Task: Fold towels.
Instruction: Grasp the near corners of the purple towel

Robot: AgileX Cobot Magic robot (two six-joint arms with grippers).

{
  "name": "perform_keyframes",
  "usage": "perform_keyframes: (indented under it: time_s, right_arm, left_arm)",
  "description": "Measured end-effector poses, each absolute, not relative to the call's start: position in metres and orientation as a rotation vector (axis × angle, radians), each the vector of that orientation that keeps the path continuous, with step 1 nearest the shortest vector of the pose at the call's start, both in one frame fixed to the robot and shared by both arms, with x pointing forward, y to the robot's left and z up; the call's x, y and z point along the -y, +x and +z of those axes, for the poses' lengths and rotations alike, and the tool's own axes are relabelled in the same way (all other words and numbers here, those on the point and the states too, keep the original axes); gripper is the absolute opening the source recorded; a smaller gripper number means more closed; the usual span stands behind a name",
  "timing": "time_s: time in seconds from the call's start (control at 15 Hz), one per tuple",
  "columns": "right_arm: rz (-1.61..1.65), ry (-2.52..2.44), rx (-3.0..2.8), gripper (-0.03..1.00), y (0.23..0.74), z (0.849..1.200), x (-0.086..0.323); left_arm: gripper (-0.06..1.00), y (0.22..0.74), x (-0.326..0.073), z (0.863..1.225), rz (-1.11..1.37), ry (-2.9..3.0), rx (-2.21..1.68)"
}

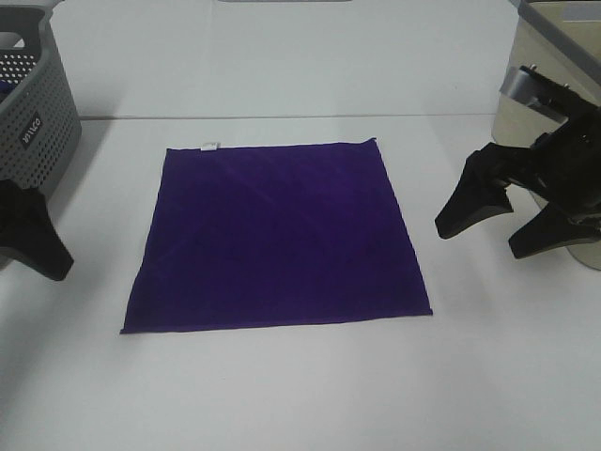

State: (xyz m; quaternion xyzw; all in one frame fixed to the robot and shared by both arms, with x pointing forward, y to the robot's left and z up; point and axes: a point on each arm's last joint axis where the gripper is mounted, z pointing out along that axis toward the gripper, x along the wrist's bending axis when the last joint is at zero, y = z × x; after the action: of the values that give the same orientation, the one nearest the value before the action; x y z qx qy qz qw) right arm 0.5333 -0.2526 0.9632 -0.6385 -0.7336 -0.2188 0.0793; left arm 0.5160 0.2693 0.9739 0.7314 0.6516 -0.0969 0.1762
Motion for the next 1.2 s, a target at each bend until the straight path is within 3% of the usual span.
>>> perform_keyframes:
  time_s: [0.8, 1.2]
  right_arm:
    - [-0.525, -1.937, 2.143, 0.96, 0.577, 0.901, 0.254]
    - [-0.495, -1.964, 2.109, 0.95, 0.580, 0.881, 0.254]
  left_arm:
    - [0.99, 0.573, -0.251, 0.894, -0.449, 2.142, -1.930]
    - [0.99, 0.580, -0.253, 0.888, -0.354, 2.129, -1.922]
